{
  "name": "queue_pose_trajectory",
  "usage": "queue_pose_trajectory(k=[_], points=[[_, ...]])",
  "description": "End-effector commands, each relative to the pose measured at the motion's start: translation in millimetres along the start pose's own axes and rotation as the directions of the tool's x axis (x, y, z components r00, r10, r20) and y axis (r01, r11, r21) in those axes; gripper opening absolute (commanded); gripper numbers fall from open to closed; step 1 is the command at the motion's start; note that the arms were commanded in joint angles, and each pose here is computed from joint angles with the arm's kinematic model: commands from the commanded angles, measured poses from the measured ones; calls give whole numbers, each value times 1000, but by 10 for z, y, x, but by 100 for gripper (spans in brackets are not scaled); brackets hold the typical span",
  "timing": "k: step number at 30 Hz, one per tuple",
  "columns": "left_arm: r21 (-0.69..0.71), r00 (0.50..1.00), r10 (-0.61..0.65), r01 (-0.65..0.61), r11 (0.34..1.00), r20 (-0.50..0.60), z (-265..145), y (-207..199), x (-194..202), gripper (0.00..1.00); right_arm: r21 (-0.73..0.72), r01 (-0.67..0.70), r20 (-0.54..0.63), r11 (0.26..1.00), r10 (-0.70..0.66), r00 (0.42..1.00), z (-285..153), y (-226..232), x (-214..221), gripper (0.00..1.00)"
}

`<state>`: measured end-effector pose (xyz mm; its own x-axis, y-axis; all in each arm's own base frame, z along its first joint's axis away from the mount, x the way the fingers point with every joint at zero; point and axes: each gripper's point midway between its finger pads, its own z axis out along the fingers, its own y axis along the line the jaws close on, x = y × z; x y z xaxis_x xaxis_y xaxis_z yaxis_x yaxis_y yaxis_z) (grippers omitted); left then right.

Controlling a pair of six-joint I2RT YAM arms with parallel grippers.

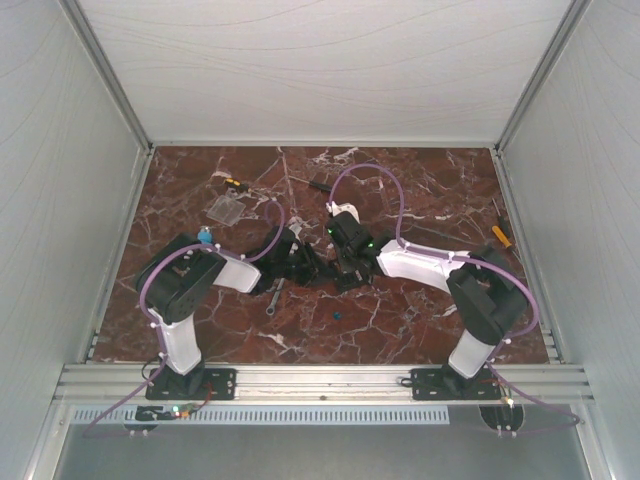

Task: Snap on the fuse box
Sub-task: Install the fuse at the fuse box base.

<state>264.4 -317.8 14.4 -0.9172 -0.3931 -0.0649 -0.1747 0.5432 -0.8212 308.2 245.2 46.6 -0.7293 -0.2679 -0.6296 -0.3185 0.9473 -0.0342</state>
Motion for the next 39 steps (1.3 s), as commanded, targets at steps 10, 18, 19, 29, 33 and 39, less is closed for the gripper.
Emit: queue_pose_trajectory(k=[10, 18, 19, 29, 33, 39], points=[[-65, 1000, -12, 12, 998, 12, 2, 150, 27, 23, -14, 24, -21, 1000, -24, 999, -36, 8, 68, 18], [-63, 1000, -11, 12, 998, 12, -1, 144, 28, 23, -44, 27, 2, 999, -27, 1000, -139, 50, -61, 20], [-64, 1000, -11, 12, 998, 12, -2, 148, 28, 23, -47, 27, 5, 999, -26, 1000, -159, 54, -88, 21], [-65, 1000, -9, 10, 998, 12, 1, 150, 26, 23, -99, 16, -30, 995, -19, 999, -232, 73, -211, 18], [-67, 1000, -8, 9, 998, 11, 5, 149, 25, 23, -91, 15, -45, 996, -19, 999, -194, 71, -222, 17], [-67, 1000, -5, 5, 998, 12, 7, 146, 18, 23, -38, 12, -62, 999, -15, 998, -132, -20, -206, 13]])
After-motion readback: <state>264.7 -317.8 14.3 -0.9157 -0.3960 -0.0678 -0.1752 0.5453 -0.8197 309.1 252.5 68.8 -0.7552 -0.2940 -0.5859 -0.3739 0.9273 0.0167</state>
